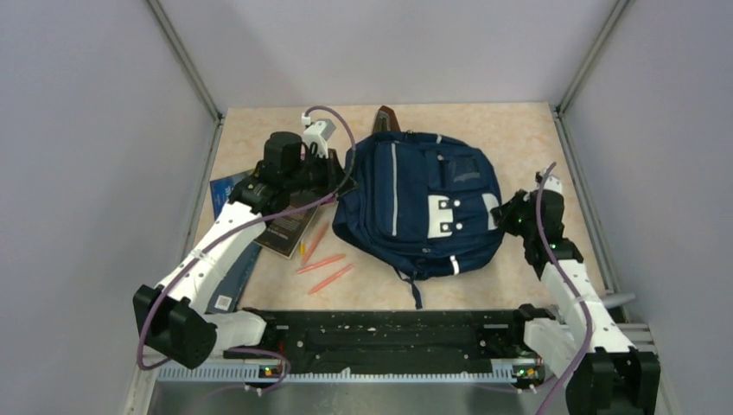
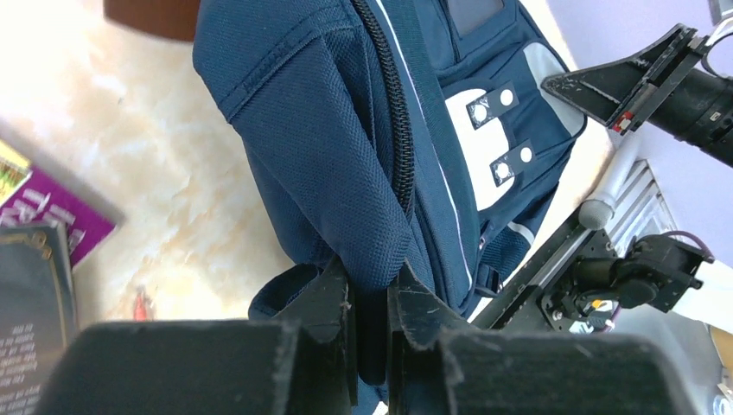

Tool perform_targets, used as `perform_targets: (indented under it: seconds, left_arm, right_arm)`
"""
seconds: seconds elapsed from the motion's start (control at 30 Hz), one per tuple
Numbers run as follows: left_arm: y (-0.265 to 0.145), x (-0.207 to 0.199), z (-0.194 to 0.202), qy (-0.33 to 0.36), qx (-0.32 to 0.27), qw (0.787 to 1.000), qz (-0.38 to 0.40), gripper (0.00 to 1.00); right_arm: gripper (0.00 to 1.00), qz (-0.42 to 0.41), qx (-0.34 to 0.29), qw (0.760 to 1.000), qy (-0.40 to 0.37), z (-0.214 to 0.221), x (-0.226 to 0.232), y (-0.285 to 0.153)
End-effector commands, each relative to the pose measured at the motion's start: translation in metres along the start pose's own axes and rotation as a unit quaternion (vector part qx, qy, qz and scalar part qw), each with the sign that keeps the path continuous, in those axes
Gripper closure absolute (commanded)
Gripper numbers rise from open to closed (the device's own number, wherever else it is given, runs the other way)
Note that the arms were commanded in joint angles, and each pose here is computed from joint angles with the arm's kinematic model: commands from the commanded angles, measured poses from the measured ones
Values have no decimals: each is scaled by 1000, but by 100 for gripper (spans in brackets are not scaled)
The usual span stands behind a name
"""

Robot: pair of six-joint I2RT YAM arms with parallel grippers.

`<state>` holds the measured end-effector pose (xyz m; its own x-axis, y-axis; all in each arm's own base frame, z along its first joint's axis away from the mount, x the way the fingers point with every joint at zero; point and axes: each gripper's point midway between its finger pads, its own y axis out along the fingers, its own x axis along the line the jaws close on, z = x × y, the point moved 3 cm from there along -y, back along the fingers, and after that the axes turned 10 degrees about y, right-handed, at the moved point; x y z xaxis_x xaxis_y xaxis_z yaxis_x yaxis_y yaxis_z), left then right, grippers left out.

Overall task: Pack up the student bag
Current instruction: Move the student bag to the center of the board, then adjust the student bag at the center of the board.

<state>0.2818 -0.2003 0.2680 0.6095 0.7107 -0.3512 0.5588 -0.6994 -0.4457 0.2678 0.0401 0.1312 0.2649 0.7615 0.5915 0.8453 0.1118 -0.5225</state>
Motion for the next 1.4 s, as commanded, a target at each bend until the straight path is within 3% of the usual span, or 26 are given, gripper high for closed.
perform_targets:
  seconds: [0.0,0.23,0.47,0.77,0.87,1.07,1.2,1.3,1.33,1.37]
  left_arm:
    - [3,-54,-61,51,-97,991,77,100]
    - [62,-112,-63,42,-90,983,157,100]
    - [97,-114,-25,-7,-66,982,175,100]
    - [115,-45,87,-21,35,998,40,100]
    - [110,-20,104,-2,72,997,-33,100]
    - [99,6,104,29,61,991,-113,99]
    - [89,17,88,59,36,985,-159,79]
    - [79,21,71,77,22,979,-187,43]
    - [76,22,64,79,16,977,-199,37]
    - [71,25,60,82,10,974,-210,33]
  right_arm:
    - [100,30,-163,985,-40,-91,32,-40]
    - [100,117,-273,952,-78,-152,35,-100]
    - [100,122,-269,953,-74,-146,29,-101]
    - [100,143,-207,966,-62,-106,-2,-51]
    - [100,126,-179,974,-55,-91,-4,-36]
    - [100,102,-133,985,-47,-62,-10,-15]
    - [100,89,-123,987,-44,-52,-9,-5]
    - [100,92,-121,987,-46,-50,-9,1]
    - [98,95,-120,987,-48,-51,-9,2]
    - [84,98,-117,987,-52,-51,-9,3]
